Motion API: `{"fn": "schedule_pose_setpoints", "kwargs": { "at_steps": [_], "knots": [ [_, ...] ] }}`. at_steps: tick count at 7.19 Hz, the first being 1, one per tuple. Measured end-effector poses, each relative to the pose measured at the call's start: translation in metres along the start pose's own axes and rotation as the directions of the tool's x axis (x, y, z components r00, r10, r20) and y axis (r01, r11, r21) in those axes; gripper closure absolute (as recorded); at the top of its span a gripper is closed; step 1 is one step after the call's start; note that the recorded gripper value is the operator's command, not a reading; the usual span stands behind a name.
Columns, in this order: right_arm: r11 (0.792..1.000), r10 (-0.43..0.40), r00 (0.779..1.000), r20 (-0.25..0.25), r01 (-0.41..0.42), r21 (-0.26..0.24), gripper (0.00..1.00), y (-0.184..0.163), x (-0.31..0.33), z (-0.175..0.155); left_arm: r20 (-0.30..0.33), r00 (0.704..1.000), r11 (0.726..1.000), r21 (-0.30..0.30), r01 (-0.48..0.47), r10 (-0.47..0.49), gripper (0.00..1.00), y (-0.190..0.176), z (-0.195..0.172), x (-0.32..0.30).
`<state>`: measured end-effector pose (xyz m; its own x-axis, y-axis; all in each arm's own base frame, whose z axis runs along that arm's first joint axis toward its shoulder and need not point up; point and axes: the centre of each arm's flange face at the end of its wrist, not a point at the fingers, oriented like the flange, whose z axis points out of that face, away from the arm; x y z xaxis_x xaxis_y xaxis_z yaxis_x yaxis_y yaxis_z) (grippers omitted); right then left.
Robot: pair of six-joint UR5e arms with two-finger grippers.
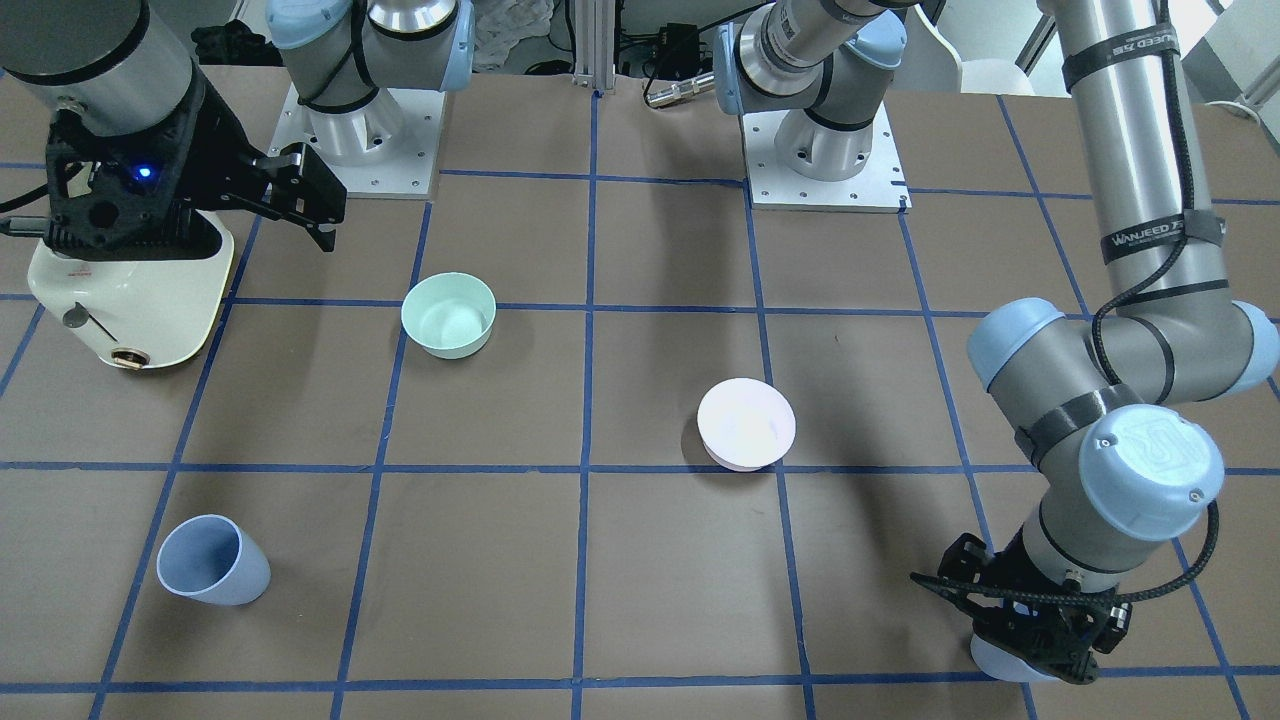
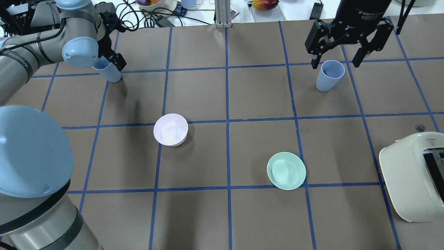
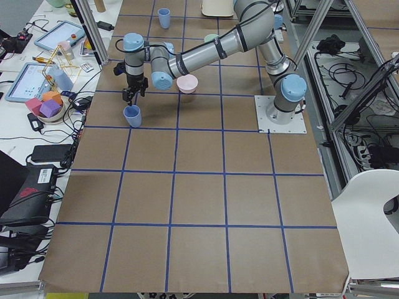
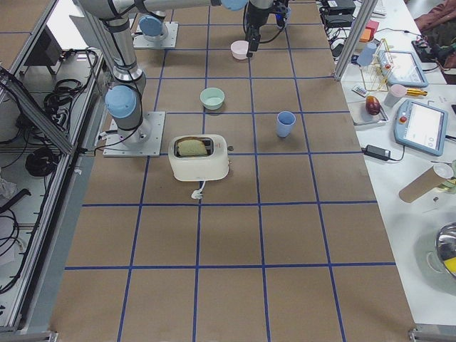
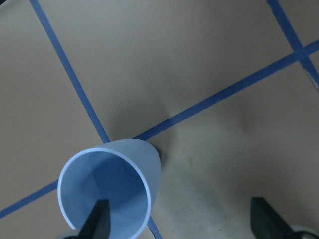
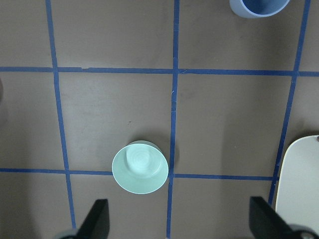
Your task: Stack blue cups with both arms
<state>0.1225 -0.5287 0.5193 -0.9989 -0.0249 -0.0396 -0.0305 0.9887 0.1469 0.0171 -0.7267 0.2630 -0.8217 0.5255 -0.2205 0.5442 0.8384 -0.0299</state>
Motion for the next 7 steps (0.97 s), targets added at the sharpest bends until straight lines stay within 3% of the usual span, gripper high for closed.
{"fn": "schedule_pose_setpoints", "kwargs": {
  "at_steps": [1,2,5,7],
  "knots": [
    [1.0,0.0,1.0,0.002,0.0,0.003,0.0,0.0,0.0,-0.001,-0.006,1.0,1.0,-0.008,0.004,-0.004,0.9,0.004,0.009,-0.005],
    [1.0,0.001,1.0,0.003,-0.001,0.006,0.0,0.0,0.0,-0.002,-0.008,1.0,1.0,-0.012,0.005,-0.005,1.0,0.005,0.014,-0.007],
    [1.0,0.001,1.0,0.005,-0.001,0.014,0.0,-0.001,0.0,-0.004,-0.006,1.0,1.0,-0.012,0.002,-0.002,1.0,0.004,0.015,-0.006],
    [1.0,0.003,1.0,0.007,-0.003,0.021,0.0,-0.001,0.0,-0.006,0.015,1.0,1.0,0.009,-0.011,0.011,1.0,-0.003,-0.01,0.001]
  ]
}}
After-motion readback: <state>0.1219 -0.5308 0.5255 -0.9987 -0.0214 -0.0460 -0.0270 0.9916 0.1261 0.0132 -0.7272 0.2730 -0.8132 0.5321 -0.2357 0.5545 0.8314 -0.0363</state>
